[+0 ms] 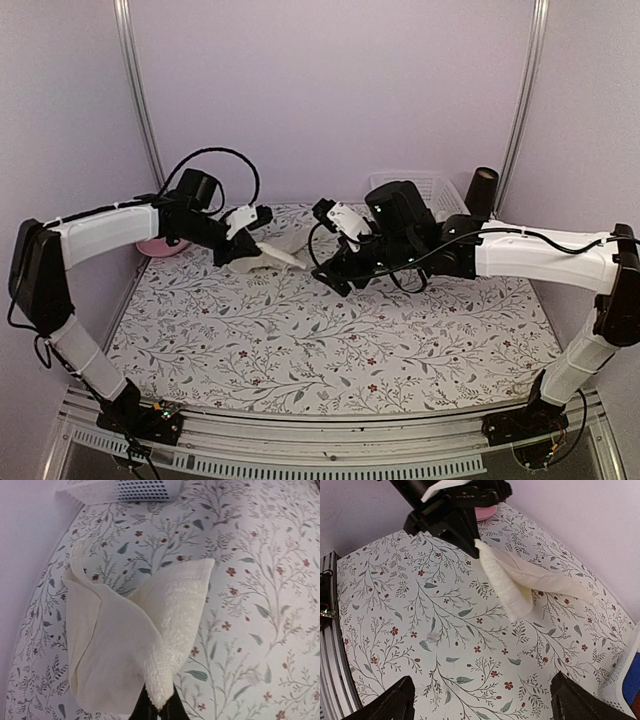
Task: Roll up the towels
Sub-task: Pick up the towel from the corner of the board, then place the towel at the center of the board.
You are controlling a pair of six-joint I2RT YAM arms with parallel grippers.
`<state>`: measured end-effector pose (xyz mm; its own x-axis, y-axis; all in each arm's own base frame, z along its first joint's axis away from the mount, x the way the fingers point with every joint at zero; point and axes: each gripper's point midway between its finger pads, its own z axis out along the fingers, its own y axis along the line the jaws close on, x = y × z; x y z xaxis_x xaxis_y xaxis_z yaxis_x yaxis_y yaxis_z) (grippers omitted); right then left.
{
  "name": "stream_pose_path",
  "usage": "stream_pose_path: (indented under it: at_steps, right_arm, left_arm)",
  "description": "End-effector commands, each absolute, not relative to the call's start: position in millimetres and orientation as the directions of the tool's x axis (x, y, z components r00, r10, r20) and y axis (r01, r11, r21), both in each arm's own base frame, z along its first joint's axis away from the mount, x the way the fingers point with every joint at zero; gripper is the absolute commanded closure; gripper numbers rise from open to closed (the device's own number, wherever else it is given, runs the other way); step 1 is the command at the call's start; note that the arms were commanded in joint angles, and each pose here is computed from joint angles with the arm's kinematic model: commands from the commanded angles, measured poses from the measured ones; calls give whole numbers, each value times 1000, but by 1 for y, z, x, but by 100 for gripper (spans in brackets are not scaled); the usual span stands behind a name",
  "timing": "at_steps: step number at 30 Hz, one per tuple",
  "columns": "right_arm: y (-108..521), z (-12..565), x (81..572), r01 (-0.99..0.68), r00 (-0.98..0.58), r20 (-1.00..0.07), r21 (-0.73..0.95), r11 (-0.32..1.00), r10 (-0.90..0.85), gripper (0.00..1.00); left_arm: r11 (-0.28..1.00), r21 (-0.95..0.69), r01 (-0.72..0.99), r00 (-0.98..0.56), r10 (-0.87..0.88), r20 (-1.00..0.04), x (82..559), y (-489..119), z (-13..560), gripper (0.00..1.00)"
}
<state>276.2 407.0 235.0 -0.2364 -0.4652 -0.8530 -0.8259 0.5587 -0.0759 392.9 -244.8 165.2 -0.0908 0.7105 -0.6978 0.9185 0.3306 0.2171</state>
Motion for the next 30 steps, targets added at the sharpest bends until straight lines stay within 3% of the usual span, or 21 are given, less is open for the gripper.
stream_pose_path:
  at_steps: [1,6,11,16,17,21,23,27,30]
  right_arm:
    - [414,219,270,-880,-138,-798,-172,442,-587,8]
    - [426,195,274,-897,-79,-768,-223,382,-635,9]
    - [440,170,288,-894,-38,-739,-275,353,-673,9]
    - [443,132,305,-871,24,-656,-384,306,-754,7]
    - [442,126,309,-863,45,-635,-414,290,-771,6]
    - [444,108,323,-839,117,-555,-499,217,-824,5]
    - [446,104,329,-838,150,-534,-516,180,-832,5]
    - [442,83,343,-817,197,-451,-566,108,-870,6]
    - [437,64,352,-806,226,-380,-591,47,-897,8]
  left_arm:
    - [118,177,977,45,701,-712,293,-237,154,100]
    - [70,167,984,50,782,-622,228,-196,111,100]
    - [121,194,973,-14,879,-476,210,-155,74,100]
    - [108,175,979,-24,906,-423,192,-133,60,99]
    - [109,176,978,-25,905,-424,190,-131,61,95]
    - [131,166,977,-37,879,-475,187,-132,69,57]
    - [146,166,975,-43,862,-505,187,-136,72,46]
    - [195,181,964,-70,842,-535,192,-137,73,30]
    - [243,188,952,-99,820,-563,199,-140,72,28]
